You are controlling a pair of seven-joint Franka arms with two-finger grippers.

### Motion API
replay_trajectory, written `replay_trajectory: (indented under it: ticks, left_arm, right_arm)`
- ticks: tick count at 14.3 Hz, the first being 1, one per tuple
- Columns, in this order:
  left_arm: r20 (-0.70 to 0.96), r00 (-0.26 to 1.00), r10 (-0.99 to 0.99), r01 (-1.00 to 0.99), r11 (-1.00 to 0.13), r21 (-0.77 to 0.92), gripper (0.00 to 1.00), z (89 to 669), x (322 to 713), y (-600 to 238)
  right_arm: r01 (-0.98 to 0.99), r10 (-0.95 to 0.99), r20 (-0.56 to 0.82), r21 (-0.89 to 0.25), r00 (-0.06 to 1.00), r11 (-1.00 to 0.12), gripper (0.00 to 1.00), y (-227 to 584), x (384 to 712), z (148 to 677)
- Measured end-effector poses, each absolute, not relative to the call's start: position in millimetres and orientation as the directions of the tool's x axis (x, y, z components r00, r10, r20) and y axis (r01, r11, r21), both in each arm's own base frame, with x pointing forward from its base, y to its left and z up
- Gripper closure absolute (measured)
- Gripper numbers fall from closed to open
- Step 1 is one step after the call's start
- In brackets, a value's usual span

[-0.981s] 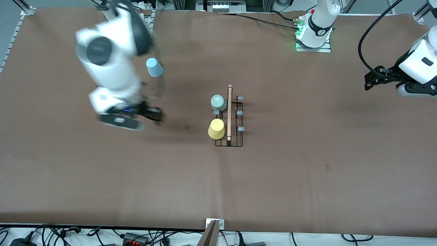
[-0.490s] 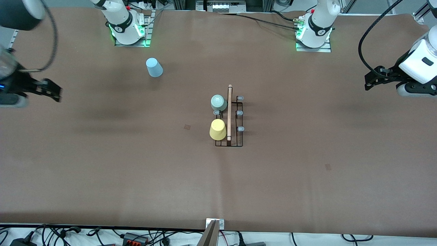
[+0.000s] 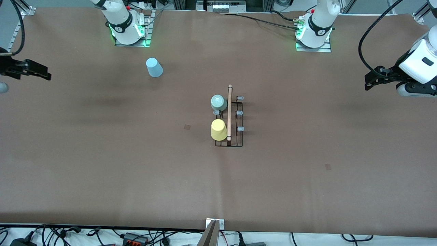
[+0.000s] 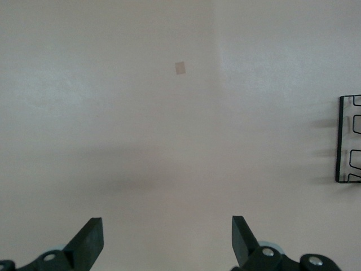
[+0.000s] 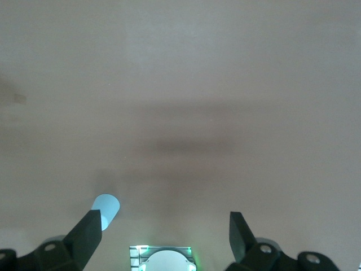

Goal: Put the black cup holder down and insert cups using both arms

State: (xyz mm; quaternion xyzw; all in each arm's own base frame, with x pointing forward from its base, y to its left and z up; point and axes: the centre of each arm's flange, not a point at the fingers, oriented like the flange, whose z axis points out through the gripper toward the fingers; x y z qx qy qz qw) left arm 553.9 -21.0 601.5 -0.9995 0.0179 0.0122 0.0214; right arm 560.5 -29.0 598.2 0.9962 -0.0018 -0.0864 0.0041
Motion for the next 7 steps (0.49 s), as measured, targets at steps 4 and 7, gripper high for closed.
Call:
replay_trajectory:
  ticks: [4,7]
  left_arm:
    - [-0.025,0.999,-0.035,-0.036,-0.998,-0.042,0.0,601,554,-21]
    - [-0.025,0.999,-0.035,-0.036,-0.998,-0.042,0.0,601,554,-21]
  right_arm:
    - [-0.002,-0.002,-0.069,0.003,0.998,-1.0,0.0,-28,575,582]
    - [-0.002,-0.002,-0.01,0.005,1.0,-1.0,0.0,-29,573,582]
